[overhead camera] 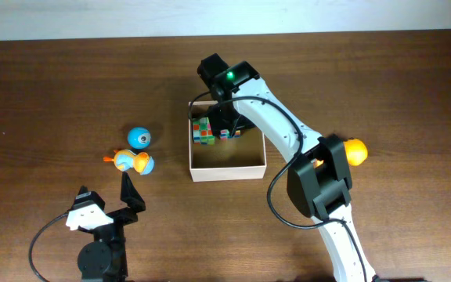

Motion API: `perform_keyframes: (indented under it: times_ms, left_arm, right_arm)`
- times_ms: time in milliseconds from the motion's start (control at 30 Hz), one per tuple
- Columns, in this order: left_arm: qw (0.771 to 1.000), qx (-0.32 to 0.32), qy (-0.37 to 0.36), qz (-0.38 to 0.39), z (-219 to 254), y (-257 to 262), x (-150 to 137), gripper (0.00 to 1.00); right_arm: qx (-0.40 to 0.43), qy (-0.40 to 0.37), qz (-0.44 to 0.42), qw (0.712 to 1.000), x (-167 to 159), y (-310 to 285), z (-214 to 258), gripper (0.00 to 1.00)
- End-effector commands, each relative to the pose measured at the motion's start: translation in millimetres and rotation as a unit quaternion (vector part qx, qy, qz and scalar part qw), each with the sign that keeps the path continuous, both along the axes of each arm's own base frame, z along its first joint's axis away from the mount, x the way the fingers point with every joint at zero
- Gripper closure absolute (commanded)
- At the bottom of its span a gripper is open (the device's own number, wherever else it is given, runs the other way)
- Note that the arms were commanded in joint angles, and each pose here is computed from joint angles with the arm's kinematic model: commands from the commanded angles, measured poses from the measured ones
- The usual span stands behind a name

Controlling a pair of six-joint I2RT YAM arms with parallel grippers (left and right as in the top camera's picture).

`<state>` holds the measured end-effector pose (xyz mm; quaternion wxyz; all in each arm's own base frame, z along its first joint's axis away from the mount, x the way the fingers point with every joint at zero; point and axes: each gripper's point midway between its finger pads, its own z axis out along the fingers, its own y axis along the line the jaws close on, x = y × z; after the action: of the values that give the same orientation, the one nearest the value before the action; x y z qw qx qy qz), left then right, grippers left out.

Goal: Pack container

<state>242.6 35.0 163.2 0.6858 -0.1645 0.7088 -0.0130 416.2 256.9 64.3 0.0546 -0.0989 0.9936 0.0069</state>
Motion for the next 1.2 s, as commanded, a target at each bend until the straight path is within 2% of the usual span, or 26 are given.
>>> perform_keyframes:
  times_ms: [0, 100, 267, 400, 467, 733, 1167]
  left_arm:
    - [1.000, 0.008, 0.000, 0.005, -1, 2, 0, 0.01]
    - [1.000, 0.008, 0.000, 0.005, -1, 2, 0, 0.01]
    - [1.000, 0.008, 0.000, 0.005, -1, 2, 0, 0.01]
    - [1.000, 0.008, 0.000, 0.005, -1, 2, 0, 0.01]
    - [1.000, 0.008, 0.000, 0.005, -1, 2, 0, 0.01]
    - [1.000, 0.008, 0.000, 0.005, -1, 2, 0, 0.01]
    - [1.000, 0.008, 0.000, 0.005, -1, 2, 0, 0.01]
  right_arm:
    - [0.023, -0.036, 0.006, 0.999, 2, 8, 40, 0.33]
    - [0.020, -0.039, 0.009, 0.999, 1, 5, 45, 0.34]
    - [-0.028, -0.057, 0.002, 0.998, 7, -12, 46, 0.48]
    - [-0.071, -0.082, -0.005, 0.994, 15, -27, 49, 0.54]
    - [-0.085, -0.089, -0.007, 0.992, 17, -32, 49, 0.65]
    - [-0.109, -0.100, -0.010, 0.989, 21, -40, 49, 0.83]
    - [-0.112, -0.099, -0.010, 0.989, 25, -39, 39, 0.88]
